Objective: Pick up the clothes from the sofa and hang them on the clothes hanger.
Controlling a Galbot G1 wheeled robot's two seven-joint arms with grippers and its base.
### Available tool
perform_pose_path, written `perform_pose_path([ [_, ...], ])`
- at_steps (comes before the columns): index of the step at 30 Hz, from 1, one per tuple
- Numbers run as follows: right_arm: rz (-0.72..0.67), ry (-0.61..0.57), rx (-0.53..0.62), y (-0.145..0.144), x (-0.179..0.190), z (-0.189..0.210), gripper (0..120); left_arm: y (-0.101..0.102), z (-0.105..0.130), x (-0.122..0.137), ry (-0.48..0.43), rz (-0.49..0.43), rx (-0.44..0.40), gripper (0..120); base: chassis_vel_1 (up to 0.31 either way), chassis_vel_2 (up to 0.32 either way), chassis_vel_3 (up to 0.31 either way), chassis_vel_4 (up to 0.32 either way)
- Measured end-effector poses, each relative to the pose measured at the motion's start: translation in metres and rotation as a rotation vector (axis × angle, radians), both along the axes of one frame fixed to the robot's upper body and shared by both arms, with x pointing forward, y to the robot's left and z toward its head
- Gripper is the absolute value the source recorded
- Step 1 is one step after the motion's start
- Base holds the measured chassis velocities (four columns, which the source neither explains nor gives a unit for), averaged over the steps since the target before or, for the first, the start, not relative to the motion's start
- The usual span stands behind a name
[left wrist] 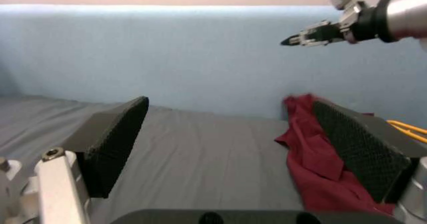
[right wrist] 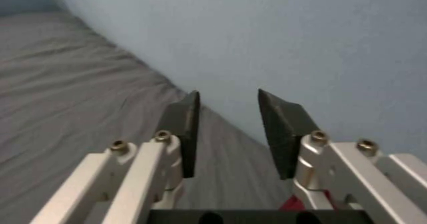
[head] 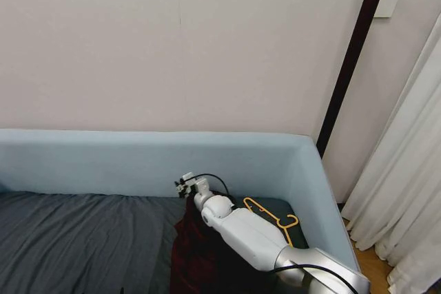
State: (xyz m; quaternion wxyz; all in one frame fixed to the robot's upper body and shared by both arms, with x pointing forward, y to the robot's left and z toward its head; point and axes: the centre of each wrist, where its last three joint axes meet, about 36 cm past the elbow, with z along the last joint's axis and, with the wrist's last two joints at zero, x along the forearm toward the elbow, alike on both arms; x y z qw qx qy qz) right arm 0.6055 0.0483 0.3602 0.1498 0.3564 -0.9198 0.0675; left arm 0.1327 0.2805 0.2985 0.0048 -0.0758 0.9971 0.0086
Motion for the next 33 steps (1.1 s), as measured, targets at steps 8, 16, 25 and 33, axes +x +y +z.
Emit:
perform_pose_path([
  [8,0.027,0.014,0.000,0.018,-0.020,0.011,63,0.001,0.001,-0.006,0.005,-0.007,0.007,95,0.000,0.000,0.000,0.000],
  [16,-0.020,0.097,0.148,0.008,-0.053,0.044,94,-0.009,-0.002,0.002,-0.002,-0.049,0.003,95,0.000,0.000,0.000,0.000],
  [25,-0.158,0.157,0.198,-0.087,-0.075,0.037,100,-0.013,0.005,0.020,-0.014,-0.136,0.006,95,0.000,0.000,0.000,0.000],
  [33,-0.297,0.171,0.276,-0.170,-0.100,0.047,100,-0.018,0.012,0.050,-0.009,-0.270,0.016,95,0.000,0.000,0.000,0.000],
])
